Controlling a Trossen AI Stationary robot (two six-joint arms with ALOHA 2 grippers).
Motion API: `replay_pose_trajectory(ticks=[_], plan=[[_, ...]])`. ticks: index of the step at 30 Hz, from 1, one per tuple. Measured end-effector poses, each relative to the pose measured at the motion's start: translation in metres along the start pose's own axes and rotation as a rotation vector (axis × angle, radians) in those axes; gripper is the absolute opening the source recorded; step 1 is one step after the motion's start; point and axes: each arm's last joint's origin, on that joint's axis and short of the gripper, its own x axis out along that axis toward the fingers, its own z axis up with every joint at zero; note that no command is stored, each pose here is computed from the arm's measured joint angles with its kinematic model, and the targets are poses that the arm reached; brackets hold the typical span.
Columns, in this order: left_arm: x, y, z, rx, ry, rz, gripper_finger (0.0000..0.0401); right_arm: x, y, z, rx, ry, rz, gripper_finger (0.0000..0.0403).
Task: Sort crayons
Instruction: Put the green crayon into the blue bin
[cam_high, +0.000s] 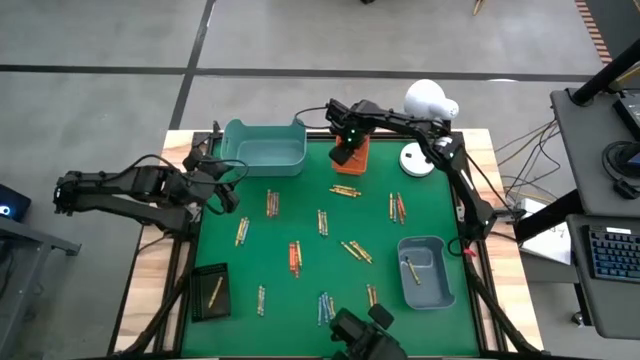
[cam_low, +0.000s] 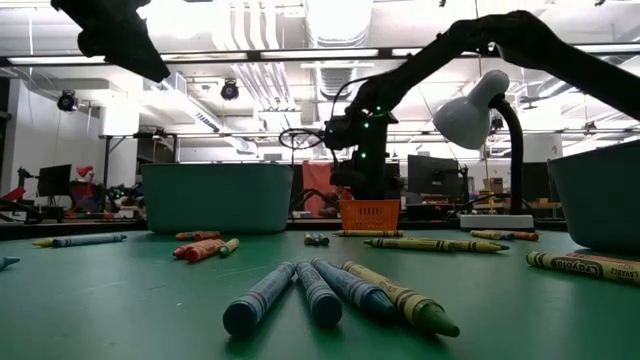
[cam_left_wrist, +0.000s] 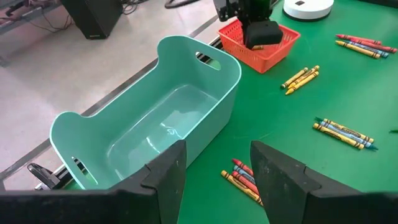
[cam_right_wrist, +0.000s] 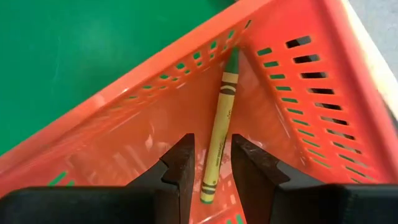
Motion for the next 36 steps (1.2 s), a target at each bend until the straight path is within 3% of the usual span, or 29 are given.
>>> replay_pose_trajectory(ticks=[13,31,36], plan=[[0.000,0.000,0.000,0.000,0.000,0.000,0.0162,0.008,0.000,0.000,0.011,0.010,-0.001,0.0091],[0.000,0.000,0.000,-0.001,-0.001,0.000,0.0162,0.014,0.000,-0.002,0.029,0.006,-0.002,0.0015],[0.000,0.001,0.001,-0.014,-0.014,0.022,0.0162,0.012,0.000,-0.002,0.040,0.002,-0.002,0.0011]])
